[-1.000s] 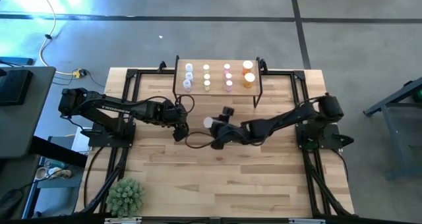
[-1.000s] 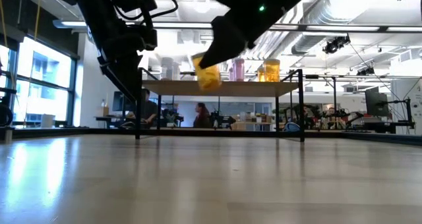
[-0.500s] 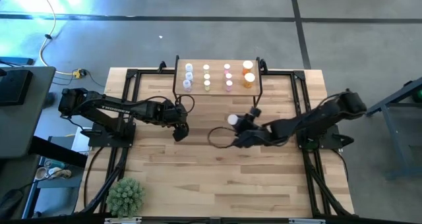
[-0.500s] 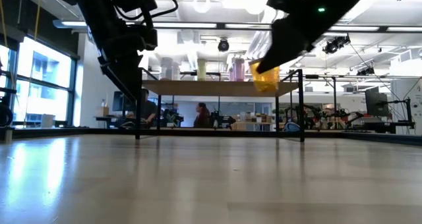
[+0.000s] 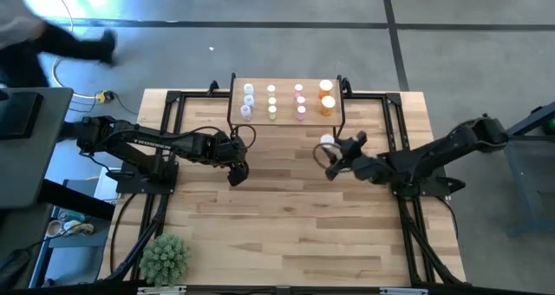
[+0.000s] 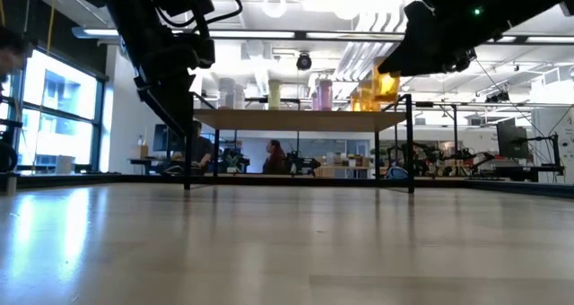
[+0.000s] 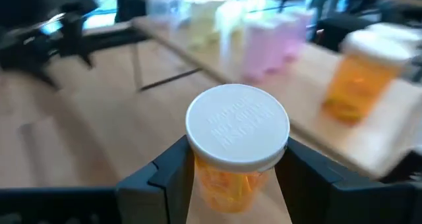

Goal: Pick and place medicine bottles onto shelf by color
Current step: Put the orange pill bottle on the shelf aligned with the orange pill bottle

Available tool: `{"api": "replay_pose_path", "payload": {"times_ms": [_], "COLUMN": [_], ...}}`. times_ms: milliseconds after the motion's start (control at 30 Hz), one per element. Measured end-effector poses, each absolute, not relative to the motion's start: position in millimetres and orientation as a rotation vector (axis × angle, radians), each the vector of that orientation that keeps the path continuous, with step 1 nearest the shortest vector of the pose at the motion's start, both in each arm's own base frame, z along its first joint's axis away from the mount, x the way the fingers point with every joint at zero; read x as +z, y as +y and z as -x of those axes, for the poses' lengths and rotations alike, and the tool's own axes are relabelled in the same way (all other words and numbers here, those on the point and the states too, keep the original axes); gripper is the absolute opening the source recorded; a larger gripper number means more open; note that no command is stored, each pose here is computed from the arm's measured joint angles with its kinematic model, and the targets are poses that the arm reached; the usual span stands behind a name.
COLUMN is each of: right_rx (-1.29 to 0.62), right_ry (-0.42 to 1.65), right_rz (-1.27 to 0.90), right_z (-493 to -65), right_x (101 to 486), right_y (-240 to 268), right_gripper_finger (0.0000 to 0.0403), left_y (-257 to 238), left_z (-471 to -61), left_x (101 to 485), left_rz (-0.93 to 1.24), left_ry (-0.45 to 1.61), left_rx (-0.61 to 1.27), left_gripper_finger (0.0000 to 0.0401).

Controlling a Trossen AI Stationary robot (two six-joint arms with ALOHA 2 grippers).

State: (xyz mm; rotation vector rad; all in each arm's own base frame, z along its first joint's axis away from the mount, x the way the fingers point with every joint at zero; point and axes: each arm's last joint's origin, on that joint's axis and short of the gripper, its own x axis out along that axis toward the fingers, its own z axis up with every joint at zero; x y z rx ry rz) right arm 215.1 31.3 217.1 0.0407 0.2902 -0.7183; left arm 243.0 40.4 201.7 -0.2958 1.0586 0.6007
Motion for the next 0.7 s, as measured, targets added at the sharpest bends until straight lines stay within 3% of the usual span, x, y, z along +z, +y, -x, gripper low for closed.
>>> {"api": "replay_pose_path", "payload": {"times_ms": [267, 700], "right_rx": [-0.833, -0.809], "right_ry": [0.235, 0.265], "right_rz": [-0.023, -0.108], "right_z": [-212.7, -214.2], "right_x": [239.5, 240.7], "right_y": [-0.2, -40.6], "right_gripper_finger": [0.0174, 0.0174], "left_y": [40.4, 40.6], "left_z": [-243.6, -244.8], "left_x": [201.9, 202.5], "left_rz": [0.277, 0.279], "left_ry": [1.059, 1.044], "left_rx": [0.587, 0.586], "left_gripper_finger": [0.0291, 0.0291]}}
